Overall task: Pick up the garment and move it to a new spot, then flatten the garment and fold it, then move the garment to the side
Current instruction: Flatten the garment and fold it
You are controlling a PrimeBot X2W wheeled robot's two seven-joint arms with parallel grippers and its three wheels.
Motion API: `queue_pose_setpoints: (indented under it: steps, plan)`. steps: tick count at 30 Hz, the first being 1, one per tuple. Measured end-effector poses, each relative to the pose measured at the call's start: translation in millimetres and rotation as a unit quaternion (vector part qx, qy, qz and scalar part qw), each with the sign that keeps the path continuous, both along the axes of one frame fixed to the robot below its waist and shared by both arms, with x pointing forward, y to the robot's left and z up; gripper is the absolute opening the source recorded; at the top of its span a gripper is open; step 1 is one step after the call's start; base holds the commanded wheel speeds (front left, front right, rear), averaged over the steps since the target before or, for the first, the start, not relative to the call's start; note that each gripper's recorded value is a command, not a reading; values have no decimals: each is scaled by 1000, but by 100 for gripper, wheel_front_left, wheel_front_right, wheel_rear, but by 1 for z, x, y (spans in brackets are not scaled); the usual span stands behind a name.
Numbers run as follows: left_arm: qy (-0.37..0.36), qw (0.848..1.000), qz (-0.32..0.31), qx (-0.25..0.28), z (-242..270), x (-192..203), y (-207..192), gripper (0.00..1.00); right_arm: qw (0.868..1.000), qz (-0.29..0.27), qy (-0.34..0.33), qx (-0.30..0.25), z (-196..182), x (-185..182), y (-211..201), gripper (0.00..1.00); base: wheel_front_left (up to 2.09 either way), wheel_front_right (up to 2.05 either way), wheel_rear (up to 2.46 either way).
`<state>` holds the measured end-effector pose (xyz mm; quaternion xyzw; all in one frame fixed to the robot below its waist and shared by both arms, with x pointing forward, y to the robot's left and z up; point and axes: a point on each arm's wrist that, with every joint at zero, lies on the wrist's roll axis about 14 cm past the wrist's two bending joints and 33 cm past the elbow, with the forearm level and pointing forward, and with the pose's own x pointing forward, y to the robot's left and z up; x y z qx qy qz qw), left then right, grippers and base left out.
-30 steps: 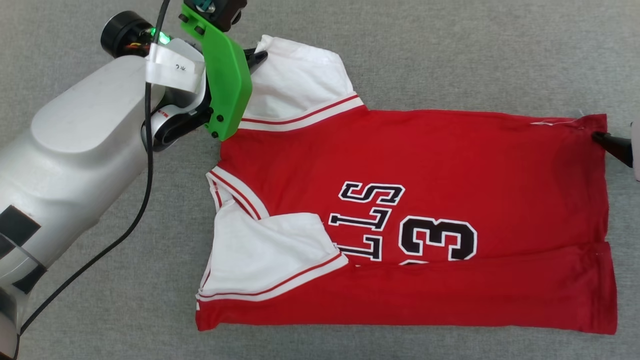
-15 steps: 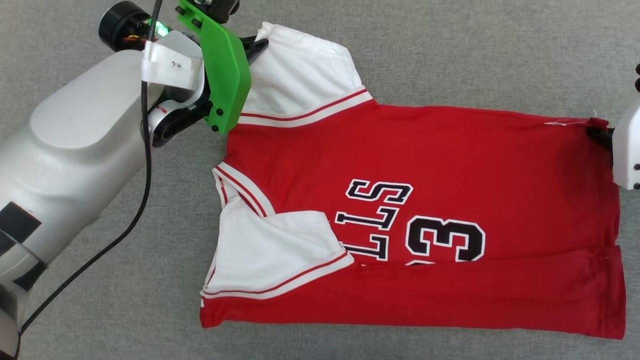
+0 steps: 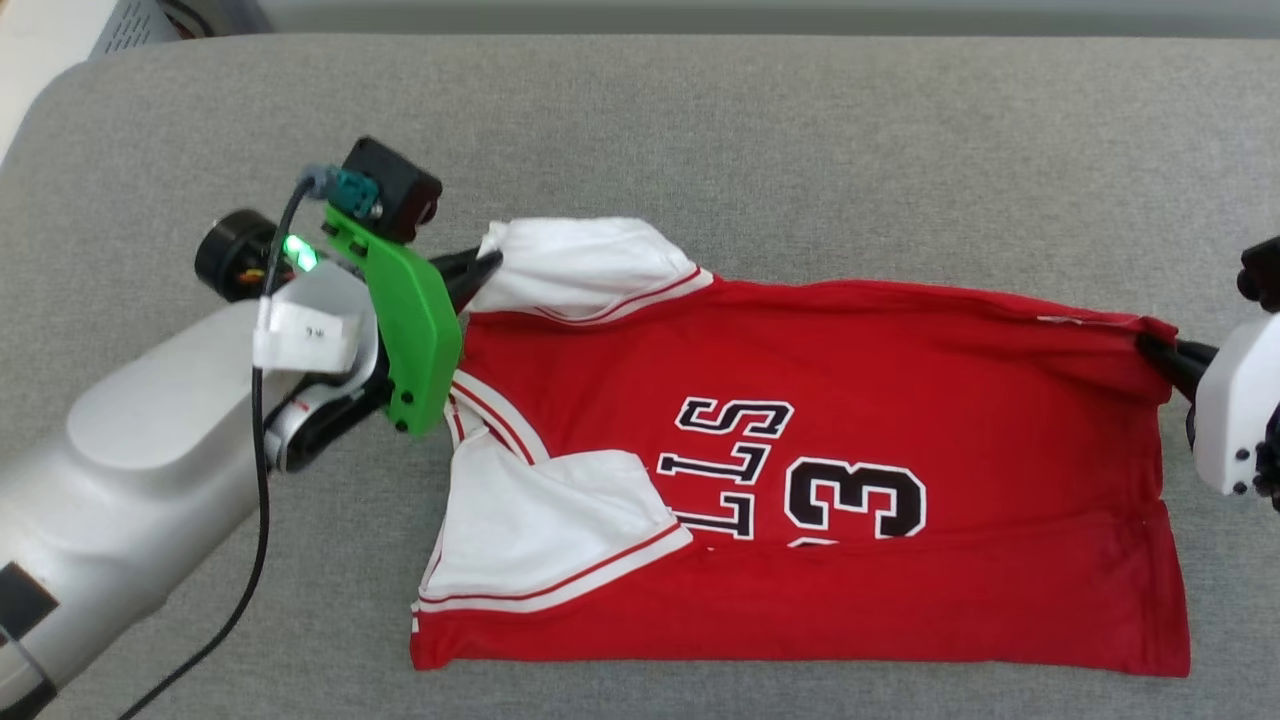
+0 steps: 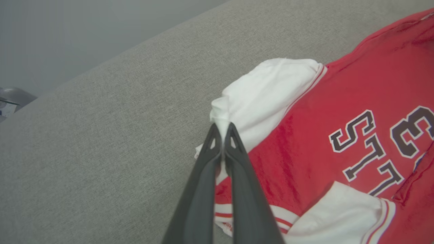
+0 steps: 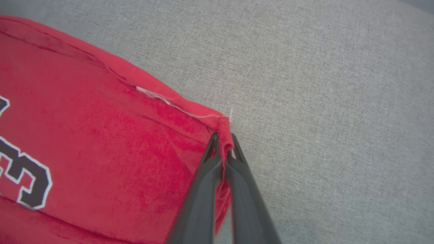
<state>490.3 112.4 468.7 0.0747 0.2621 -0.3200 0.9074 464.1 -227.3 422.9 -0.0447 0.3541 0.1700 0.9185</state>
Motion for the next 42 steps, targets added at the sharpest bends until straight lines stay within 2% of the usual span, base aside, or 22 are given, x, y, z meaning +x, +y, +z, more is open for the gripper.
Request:
queue_pose_setpoints:
  steps: [9,10,11,15,21,27,28,29,30,37,42]
  plan:
    - [22,1000,14,2,-10,-67,11,0,999,5,-23,22,8,-46,4,0,0,0,0]
    - [27,1000,13,0,-12,-76,10,0,999,4,-23,24,7,-53,5,0,0,0,0]
    - [45,999,17,-5,-20,-102,9,0,999,0,-19,32,4,-71,4,0,0,0,0]
    - [69,997,30,-11,-33,-131,12,0,999,-14,-13,44,-2,-93,1,0,0,0,0]
    - [106,993,43,-10,-53,-156,17,0,997,-36,14,71,-20,-118,4,0,0,0,0]
    - [133,990,54,-10,-72,-164,16,0,993,-59,53,84,-41,-134,6,0,0,0,0]
    - [132,989,58,-11,-73,-163,17,0,993,-59,54,85,-43,-134,7,14,0,0,0]
    - [128,990,62,-14,-73,-162,17,22,993,-62,54,89,-43,-134,9,95,0,0,0]
    - [122,990,68,-21,-71,-160,17,100,992,-63,54,93,-42,-134,10,100,0,0,0]
    - [29,987,138,-73,-42,-137,27,100,992,-56,-7,113,-2,-122,13,100,0,0,0]
    - [-48,976,191,-87,-19,-125,43,100,990,-53,-72,111,43,-106,2,100,0,0,0]
